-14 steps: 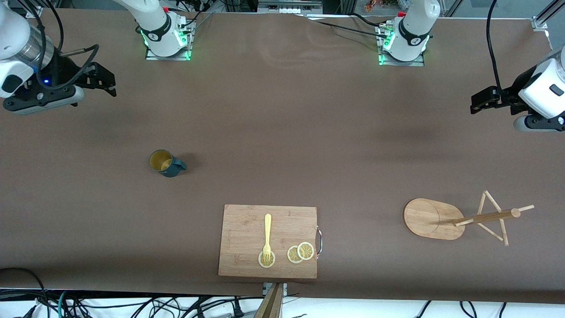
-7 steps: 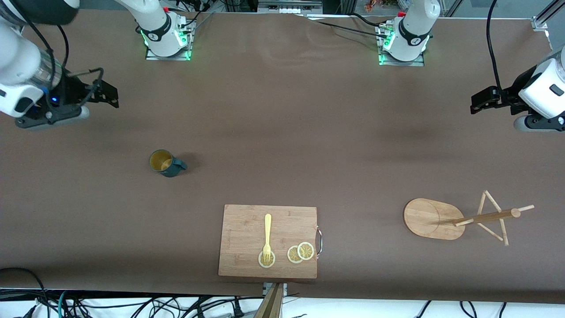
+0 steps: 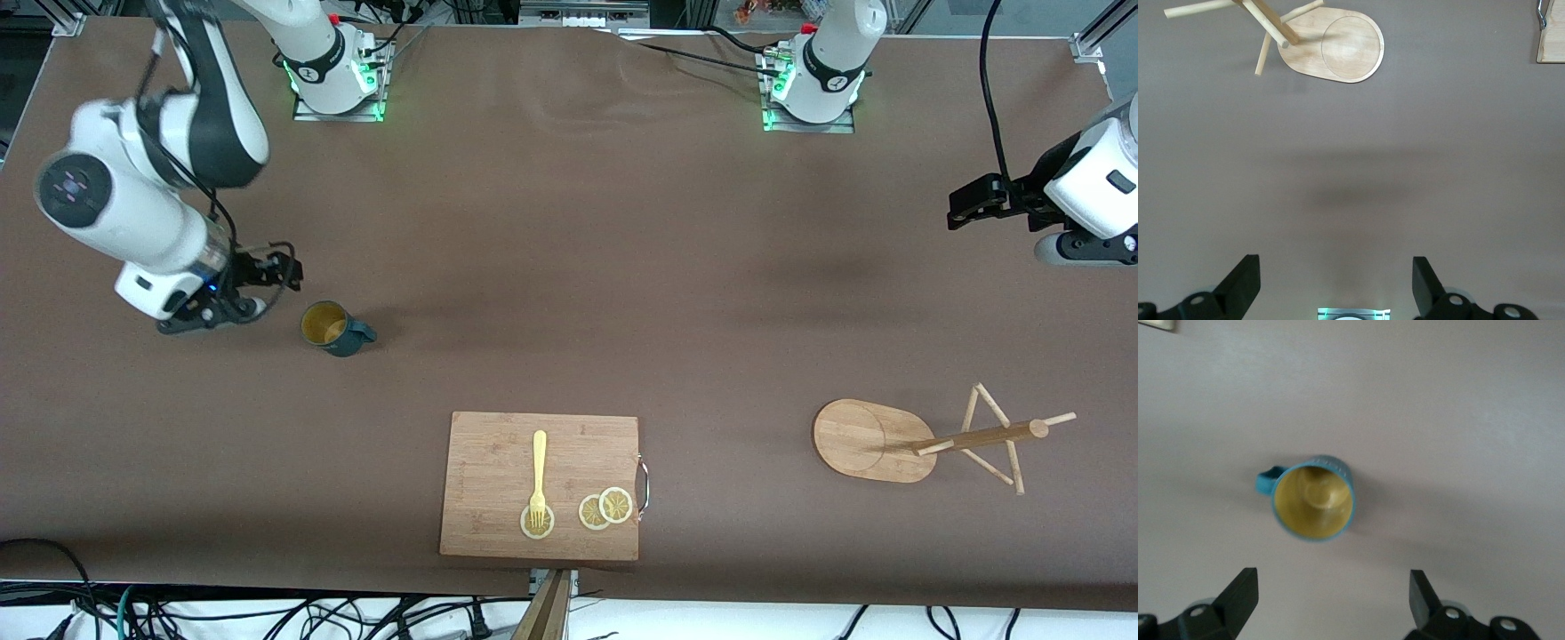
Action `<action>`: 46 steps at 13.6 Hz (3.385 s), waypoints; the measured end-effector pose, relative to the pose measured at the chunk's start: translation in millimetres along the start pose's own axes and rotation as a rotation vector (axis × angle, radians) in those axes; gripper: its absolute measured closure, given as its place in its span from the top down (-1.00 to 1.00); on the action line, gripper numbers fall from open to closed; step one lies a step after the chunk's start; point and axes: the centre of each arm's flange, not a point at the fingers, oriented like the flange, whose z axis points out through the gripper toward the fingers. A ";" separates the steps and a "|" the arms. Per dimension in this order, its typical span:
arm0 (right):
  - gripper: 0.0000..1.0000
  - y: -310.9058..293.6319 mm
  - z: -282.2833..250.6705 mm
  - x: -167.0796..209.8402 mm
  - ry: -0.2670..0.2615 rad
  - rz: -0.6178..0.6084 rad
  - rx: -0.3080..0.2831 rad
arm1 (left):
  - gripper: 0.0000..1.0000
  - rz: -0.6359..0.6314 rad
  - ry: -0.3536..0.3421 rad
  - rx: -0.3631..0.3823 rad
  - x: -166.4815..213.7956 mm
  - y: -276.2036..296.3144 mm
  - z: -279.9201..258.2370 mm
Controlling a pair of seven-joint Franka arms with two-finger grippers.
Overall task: Pass cup and hang on rack
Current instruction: 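Reach the right gripper down to the teal mug and grasp its rim, then lift the teal mug with the right gripper and carry it toward mid-table, then set the mug down, open the right gripper and withdraw it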
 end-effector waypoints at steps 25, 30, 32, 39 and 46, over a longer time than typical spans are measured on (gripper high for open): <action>-0.92 -277.8 38.4 57.2 0.139 -0.041 0.095 | 1.00 0.000 0.000 -0.002 0.2 -0.1 0.2; -0.92 -470.6 81.8 46.9 0.152 -0.076 0.124 | 1.00 -0.001 -0.001 -0.002 0.5 -0.3 0.3; -0.92 -524.4 98.6 34.3 0.164 -0.114 0.135 | 1.00 0.000 -0.001 -0.002 0.5 -0.1 0.4; -0.52 -594.6 104.7 -9.5 0.179 -0.146 0.126 | 1.00 0.000 -0.001 -0.002 0.6 -0.1 0.6; 0.27 -533.9 11.9 26.3 0.150 -0.030 0.075 | 1.00 0.000 -0.001 -0.002 0.7 0.1 0.6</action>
